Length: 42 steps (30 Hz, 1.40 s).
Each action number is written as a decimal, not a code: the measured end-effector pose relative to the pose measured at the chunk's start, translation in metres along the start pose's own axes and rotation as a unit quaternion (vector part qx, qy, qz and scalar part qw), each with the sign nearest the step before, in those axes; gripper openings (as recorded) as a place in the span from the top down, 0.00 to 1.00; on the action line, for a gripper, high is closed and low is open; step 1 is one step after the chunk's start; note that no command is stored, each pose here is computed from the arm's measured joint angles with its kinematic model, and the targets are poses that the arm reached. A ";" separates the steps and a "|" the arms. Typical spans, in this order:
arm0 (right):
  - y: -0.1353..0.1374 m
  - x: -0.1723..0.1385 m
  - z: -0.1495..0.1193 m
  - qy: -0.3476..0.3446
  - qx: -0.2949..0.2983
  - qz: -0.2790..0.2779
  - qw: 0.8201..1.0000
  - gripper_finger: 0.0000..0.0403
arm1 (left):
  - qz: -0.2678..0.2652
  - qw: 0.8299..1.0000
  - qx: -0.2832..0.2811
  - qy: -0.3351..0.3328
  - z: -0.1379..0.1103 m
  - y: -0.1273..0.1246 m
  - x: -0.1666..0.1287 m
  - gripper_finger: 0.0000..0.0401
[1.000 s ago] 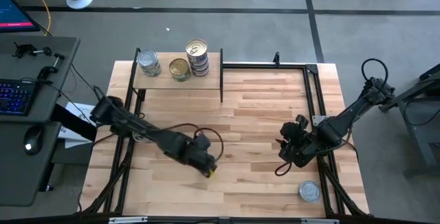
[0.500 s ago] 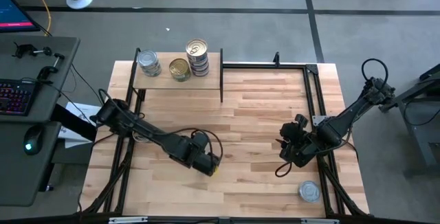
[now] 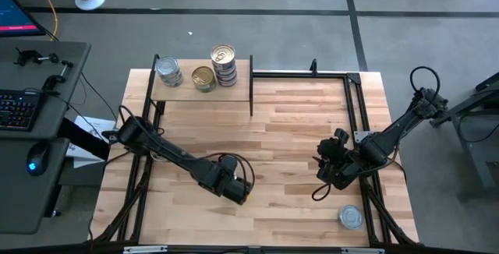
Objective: Stack canned seafood by type on shelf
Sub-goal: Stack the green-white tuna can on top of the green-white tuna cans on the shelf
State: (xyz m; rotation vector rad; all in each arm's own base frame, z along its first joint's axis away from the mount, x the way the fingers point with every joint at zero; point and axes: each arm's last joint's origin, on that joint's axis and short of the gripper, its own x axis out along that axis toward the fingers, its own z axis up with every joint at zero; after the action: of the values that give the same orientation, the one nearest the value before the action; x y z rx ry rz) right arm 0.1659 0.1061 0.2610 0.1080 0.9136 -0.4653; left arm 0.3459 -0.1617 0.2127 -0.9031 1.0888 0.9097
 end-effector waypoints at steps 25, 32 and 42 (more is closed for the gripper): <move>0.000 0.000 0.000 -0.006 0.000 -0.004 1.000 0.54 | 0.033 0.999 -0.025 0.015 -0.017 -0.002 0.020 0.71; -0.001 0.000 0.000 -0.007 0.005 -0.006 1.000 0.54 | -0.011 0.993 0.085 -0.085 0.009 0.001 -0.052 0.71; 0.001 0.004 0.007 -0.019 0.061 0.005 0.998 0.54 | 0.027 0.915 0.268 -0.301 0.132 0.082 -0.219 0.71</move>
State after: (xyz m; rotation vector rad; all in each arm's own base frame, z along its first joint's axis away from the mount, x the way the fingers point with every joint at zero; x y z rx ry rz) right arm 0.1735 0.1037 0.2626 0.2131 0.8468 -0.5122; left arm 0.2669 -0.0438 0.4410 -0.1116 0.7575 0.7946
